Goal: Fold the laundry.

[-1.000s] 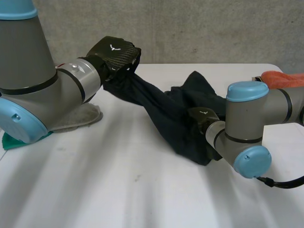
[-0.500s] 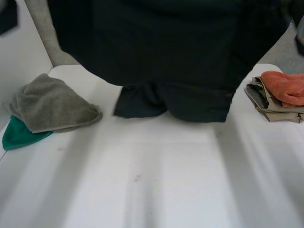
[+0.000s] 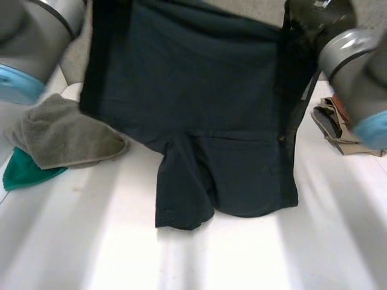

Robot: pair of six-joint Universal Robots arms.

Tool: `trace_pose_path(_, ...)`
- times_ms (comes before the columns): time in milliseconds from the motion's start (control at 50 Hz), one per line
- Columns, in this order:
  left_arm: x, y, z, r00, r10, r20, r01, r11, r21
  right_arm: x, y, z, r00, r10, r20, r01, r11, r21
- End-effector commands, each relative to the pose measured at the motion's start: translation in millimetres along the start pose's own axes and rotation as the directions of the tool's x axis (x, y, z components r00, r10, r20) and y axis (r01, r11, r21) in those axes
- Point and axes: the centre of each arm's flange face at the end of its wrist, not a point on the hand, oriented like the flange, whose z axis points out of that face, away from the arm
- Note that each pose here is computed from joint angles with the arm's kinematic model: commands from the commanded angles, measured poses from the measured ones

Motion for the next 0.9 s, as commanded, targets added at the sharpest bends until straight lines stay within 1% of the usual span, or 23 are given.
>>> trace_pose_path(20,19.9,80.9,30.5,1.0,-0.012,-0.002,0.012,0.999,-0.053,-28.0,54.4,36.0,0.992,-0.077,-0.102,0.083,0.995,0.06)
trace_pose_path(100,18.6,97.5,33.7,0.999,-0.023,0.034,0.026,0.996,-0.089,-37.7,59.7,46.6,0.979,-0.148,-0.141,0.167,0.977,0.132)
trace_pose_path(160,7.3,80.3,41.0,0.997,-0.014,0.078,0.016,1.0,-0.014,-32.7,39.4,63.8,0.965,-0.126,-0.229,0.191,0.938,0.289)
trace_pose_path(180,-2.5,60.7,46.1,0.993,-0.008,0.118,0.001,0.998,0.063,-29.5,31.8,67.7,0.96,-0.114,-0.257,0.198,0.922,0.332)
trace_pose_path(200,-7.6,50.1,47.9,0.99,-0.009,0.139,-0.005,0.995,0.102,-22.9,14.7,73.4,0.948,-0.086,-0.307,0.214,0.886,0.411)
trace_pose_path(240,-20.0,24.2,49.4,0.983,-0.017,0.184,-0.017,0.983,0.182,-14.3,-7.2,76.1,0.933,-0.05,-0.356,0.231,0.842,0.487)
trace_pose_path(260,-30.0,0.0,48.1,0.975,-0.034,0.219,-0.022,0.969,0.248,-9.6,-17.9,76.4,0.926,-0.03,-0.377,0.238,0.82,0.521)
trace_pose_path(280,-34.5,-12.6,46.8,0.971,-0.046,0.234,-0.022,0.959,0.281,-2.6,-39.7,74.4,0.915,0.009,-0.403,0.248,0.776,0.579)
trace_pose_path(320,-41.6,-34.7,44.0,0.966,-0.077,0.247,-0.014,0.938,0.347,2.4,-58.3,71.0,0.908,0.043,-0.418,0.253,0.737,0.626)
trace_pose_path(340,-47.6,-52.9,41.1,0.962,-0.109,0.249,-0.001,0.914,0.406,6.1,-73.1,67.5,0.905,0.071,-0.419,0.25,0.709,0.659)
trace_pose_path(380,-51.8,-70.2,37.2,0.961,-0.135,0.241,0.011,0.89,0.455,8.4,-82.4,64.5,0.907,0.084,-0.413,0.243,0.697,0.675)
trace_pose_path(420,-53.3,-79.0,34.0,0.963,-0.155,0.219,0.031,0.876,0.482,6.4,-85.7,61.5,0.917,0.087,-0.388,0.218,0.707,0.672)
trace_pose_path(480,-52.3,-74.4,32.5,0.965,-0.165,0.203,0.054,0.884,0.464,3.2,-79.6,61.4,0.927,0.064,-0.369,0.204,0.74,0.641)
trace_pose_path(520,-49.1,-60.8,32.6,0.969,-0.16,0.19,0.066,0.904,0.423,-2.1,-63.3,61.7,0.938,0.027,-0.346,0.191,0.794,0.577)
trace_pose_path(540,-45.9,-46.8,33.1,0.971,-0.154,0.184,0.074,0.921,0.384,-7.5,-49.8,60.5,0.947,-0.003,-0.322,0.181,0.832,0.524)
trace_pose_path(600,-39.9,-22.0,32.1,0.974,-0.146,0.174,0.087,0.948,0.307,-14.9,-27.3,56.6,0.958,-0.044,-0.283,0.169,0.883,0.437)
trace_pose_path(620,-34.7,-1.8,30.2,0.976,-0.138,0.167,0.095,0.965,0.245,-20.6,-11.7,52.5,0.964,-0.066,-0.257,0.164,0.91,0.381)
trace_pose_path(680,-23.2,32.1,23.2,0.981,-0.132,0.144,0.112,0.984,0.135,-30.2,15.5,44.1,0.973,-0.102,-0.209,0.161,0.944,0.288)
trace_pose_path(720,-7.5,66.2,10.8,0.986,-0.13,0.105,0.129,0.992,0.012,-40.4,41.9,33.6,0.979,-0.127,-0.157,0.158,0.966,0.203)
trace_pose_path(760,4.0,89.4,-0.7,0.989,-0.132,0.072,0.137,0.988,-0.075,-46.7,61.1,26.1,0.982,-0.146,-0.123,0.163,0.976,0.143)
trace_pose_path(780,15.3,108.5,-13.7,0.99,-0.135,0.037,0.14,0.978,-0.154,-54.2,79.2,17.8,0.983,-0.159,-0.087,0.167,0.982,0.09)
trace_pose_path(860,41.7,144.8,-50.8,0.988,-0.148,-0.047,0.124,0.936,-0.331,-69.8,120.8,-4.6,0.983,-0.181,0.009,0.181,0.983,-0.037)
trace_pose_path(900,49.2,153.9,-64.7,0.986,-0.151,-0.075,0.111,0.916,-0.386,-73.4,135.2,-12.1,0.982,-0.187,0.039,0.19,0.979,-0.08)
